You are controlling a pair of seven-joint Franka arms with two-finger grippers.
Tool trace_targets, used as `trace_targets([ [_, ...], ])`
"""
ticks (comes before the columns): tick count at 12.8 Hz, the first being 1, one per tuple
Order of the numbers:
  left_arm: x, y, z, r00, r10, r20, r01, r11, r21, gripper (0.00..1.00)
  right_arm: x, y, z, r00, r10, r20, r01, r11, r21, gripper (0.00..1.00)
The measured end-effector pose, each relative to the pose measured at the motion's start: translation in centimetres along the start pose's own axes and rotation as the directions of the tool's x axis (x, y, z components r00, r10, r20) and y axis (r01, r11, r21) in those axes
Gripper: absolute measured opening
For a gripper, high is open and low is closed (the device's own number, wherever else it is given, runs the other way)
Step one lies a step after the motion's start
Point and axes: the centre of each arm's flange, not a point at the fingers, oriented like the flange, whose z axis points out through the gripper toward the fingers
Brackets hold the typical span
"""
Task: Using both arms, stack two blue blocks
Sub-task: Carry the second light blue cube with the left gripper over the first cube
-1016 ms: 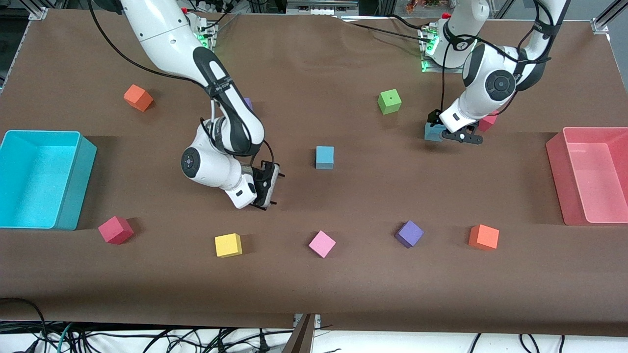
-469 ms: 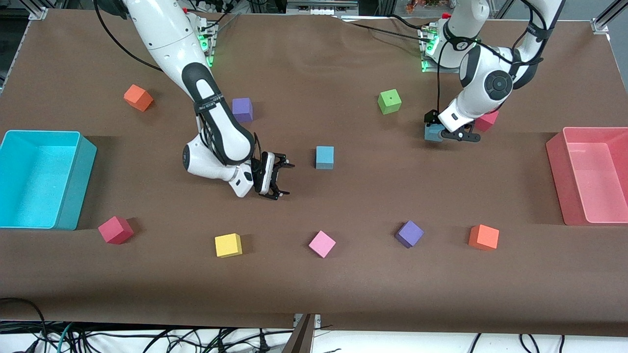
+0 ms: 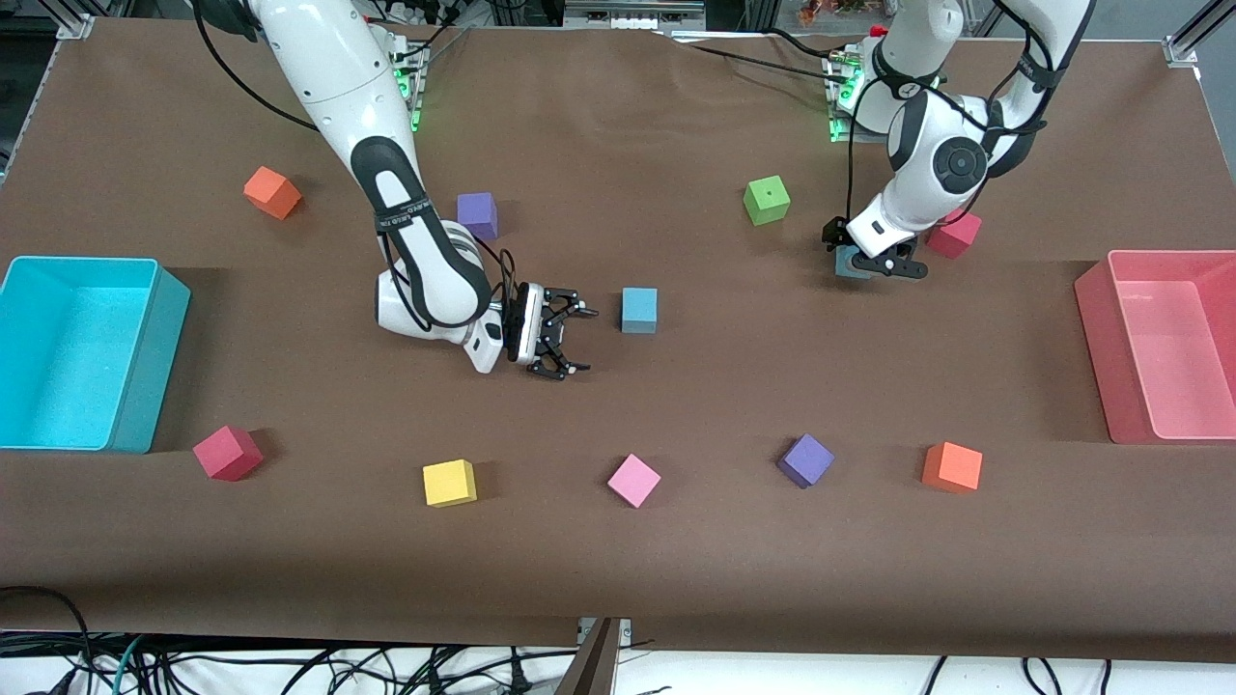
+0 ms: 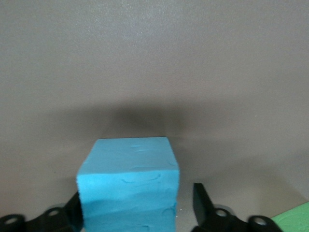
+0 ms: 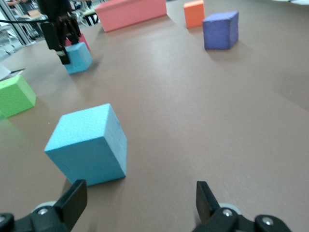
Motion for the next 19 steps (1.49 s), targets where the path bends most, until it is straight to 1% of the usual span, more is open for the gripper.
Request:
trace_targets([
  [1, 0.0, 0.0, 0.0, 1.0, 0.0, 0.0, 0.0, 1.0, 0.0, 0.73, -0.2, -0.2, 0.2, 1.0, -0.011, -0.019, 0.011, 1.0, 0.005, 1.0],
  [2, 0.1, 0.0, -0.2, 1.0, 0.0, -0.002, 0.0, 1.0, 0.0, 0.6, -0.6, -0.5, 0.5, 0.999, -0.023, -0.042, 0.023, 1.0, 0.01, 1.0],
  [4, 0.6, 0.2, -1.2, 1.0, 0.003, 0.003, -0.003, 1.0, -0.001, 0.6, -1.6, -1.2, 1.3, 0.994, -0.048, -0.098, 0.05, 0.999, 0.014, 1.0],
  [5, 1.3, 0.4, -2.3, 1.0, 0.005, 0.017, -0.005, 1.0, -0.004, 0.6, -2.2, -1.4, 1.7, 0.992, -0.055, -0.114, 0.057, 0.998, 0.013, 1.0],
  [7, 3.4, 1.2, -6.1, 0.998, 0.01, 0.054, -0.009, 1.0, -0.015, 0.59, -2.9, -1.8, 2.4, 0.991, -0.057, -0.125, 0.06, 0.998, 0.022, 1.0],
  [8, 4.7, 1.8, -8.3, 0.998, 0.008, 0.059, -0.007, 1.0, -0.021, 0.59, -2.9, -1.9, 2.6, 0.99, -0.057, -0.127, 0.061, 0.998, 0.025, 1.0],
  [10, 6.8, 3.2, -12.2, 0.999, -0.009, 0.047, 0.011, 0.999, -0.03, 0.59, -2.9, -2.1, 2.8, 0.99, -0.057, -0.13, 0.061, 0.998, 0.029, 1.0],
  [12, 8.5, 6.8, -14.8, 1.0, -0.021, 0.014, 0.022, 0.998, -0.052, 0.59, -2.7, -2.3, 3.0, 0.988, -0.056, -0.146, 0.062, 0.997, 0.04, 1.0],
  [14, 10.2, 11.9, -16.0, 0.999, -0.045, 0.005, 0.045, 0.996, -0.077, 0.59, -2.5, -2.4, 3.2, 0.985, -0.054, -0.165, 0.06, 0.998, 0.035, 1.0],
  [16, 11.9, 16.6, -16.0, 0.998, -0.067, 0.015, 0.069, 0.991, -0.113, 0.59, -2.4, -2.5, 3.3, 0.984, -0.053, -0.172, 0.06, 0.998, 0.037, 1.0],
  [19, 13.8, 22.8, -14.0, 0.997, -0.051, 0.052, 0.058, 0.987, -0.151, 0.59, -2.3, -2.6, 3.4, 0.983, -0.054, -0.173, 0.062, 0.997, 0.038, 1.0],
])
